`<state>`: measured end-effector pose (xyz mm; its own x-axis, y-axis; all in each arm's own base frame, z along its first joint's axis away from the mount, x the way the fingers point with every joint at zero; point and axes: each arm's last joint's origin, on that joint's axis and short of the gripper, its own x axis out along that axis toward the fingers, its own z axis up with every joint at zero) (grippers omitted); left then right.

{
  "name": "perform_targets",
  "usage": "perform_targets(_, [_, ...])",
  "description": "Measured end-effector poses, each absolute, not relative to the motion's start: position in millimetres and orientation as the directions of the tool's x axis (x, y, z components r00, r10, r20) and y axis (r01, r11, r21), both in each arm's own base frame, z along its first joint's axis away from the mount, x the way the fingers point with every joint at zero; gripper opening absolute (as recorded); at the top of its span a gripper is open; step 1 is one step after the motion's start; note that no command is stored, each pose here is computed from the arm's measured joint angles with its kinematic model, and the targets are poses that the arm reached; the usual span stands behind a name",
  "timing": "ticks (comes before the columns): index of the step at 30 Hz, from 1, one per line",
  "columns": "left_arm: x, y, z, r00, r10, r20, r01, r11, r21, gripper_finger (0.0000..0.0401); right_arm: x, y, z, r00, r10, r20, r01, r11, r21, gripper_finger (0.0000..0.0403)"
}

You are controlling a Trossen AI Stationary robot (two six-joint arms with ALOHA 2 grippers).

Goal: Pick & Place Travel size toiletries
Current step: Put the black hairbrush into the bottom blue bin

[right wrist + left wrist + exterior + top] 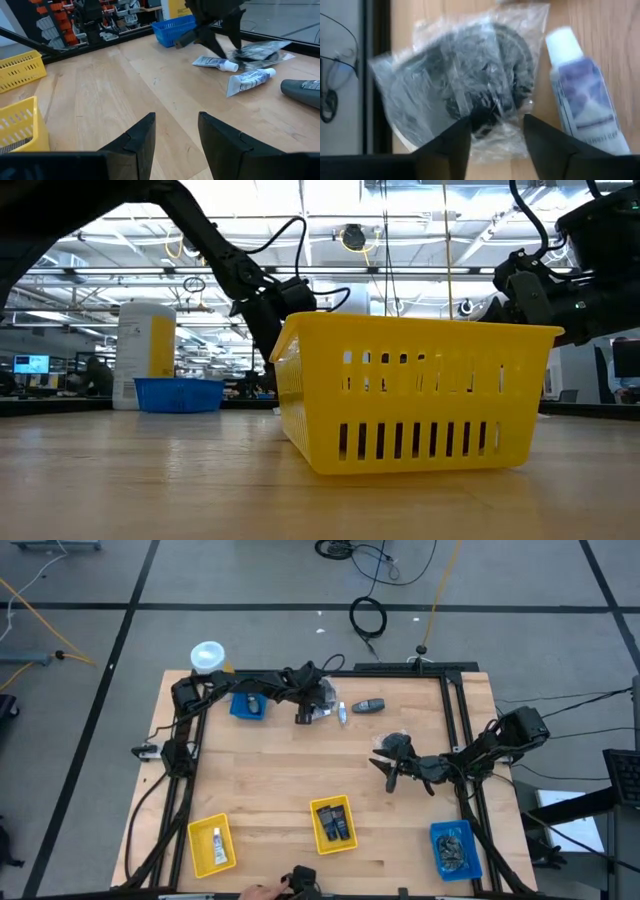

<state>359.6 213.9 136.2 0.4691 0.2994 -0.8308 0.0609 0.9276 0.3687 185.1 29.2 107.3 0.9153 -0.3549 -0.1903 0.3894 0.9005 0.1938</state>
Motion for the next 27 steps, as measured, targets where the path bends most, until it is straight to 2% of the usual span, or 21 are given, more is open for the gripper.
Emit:
perform_targets(5, [356.4, 220.5, 135.6, 0.463, 0.316, -0.828, 0.043, 0.925, 0.377, 0.0093, 185.1, 29.2, 107.4, 0.916, -0.355, -0.189, 0.389, 0.901, 0.194, 0.0141])
perform_targets(11, [354.9, 217.4, 133.6, 0.454, 0.274, -0.848, 0.076, 0.936, 0.343, 0.0011, 185.2, 29.2, 107.7, 0.916, -0.355, -0.187, 0.389, 0.9, 0.197, 0.0141])
perform_targets(17, [358.7, 206.8, 137.1, 0.376, 0.385, -0.843, 0.035, 0.903, 0.428, 0.0002, 185.3, 29.3, 108.1, 0.917, -0.354, -0.183, 0.388, 0.899, 0.204, 0.0141])
perform_targets(20, [362.1, 197.9, 149.1, 0.376, 0.433, -0.819, 0.024, 0.879, 0.476, 0.0001, 185.3, 29.3, 108.1, 0.917, -0.354, -0.183, 0.388, 0.899, 0.204, 0.0141])
perform_targets(27, [364.9, 170.1, 174.8, 0.404, 0.418, -0.814, 0.014, 0.886, 0.463, 0.0, 185.3, 29.3, 107.9, 0.918, -0.351, -0.185, 0.385, 0.899, 0.206, 0.0141])
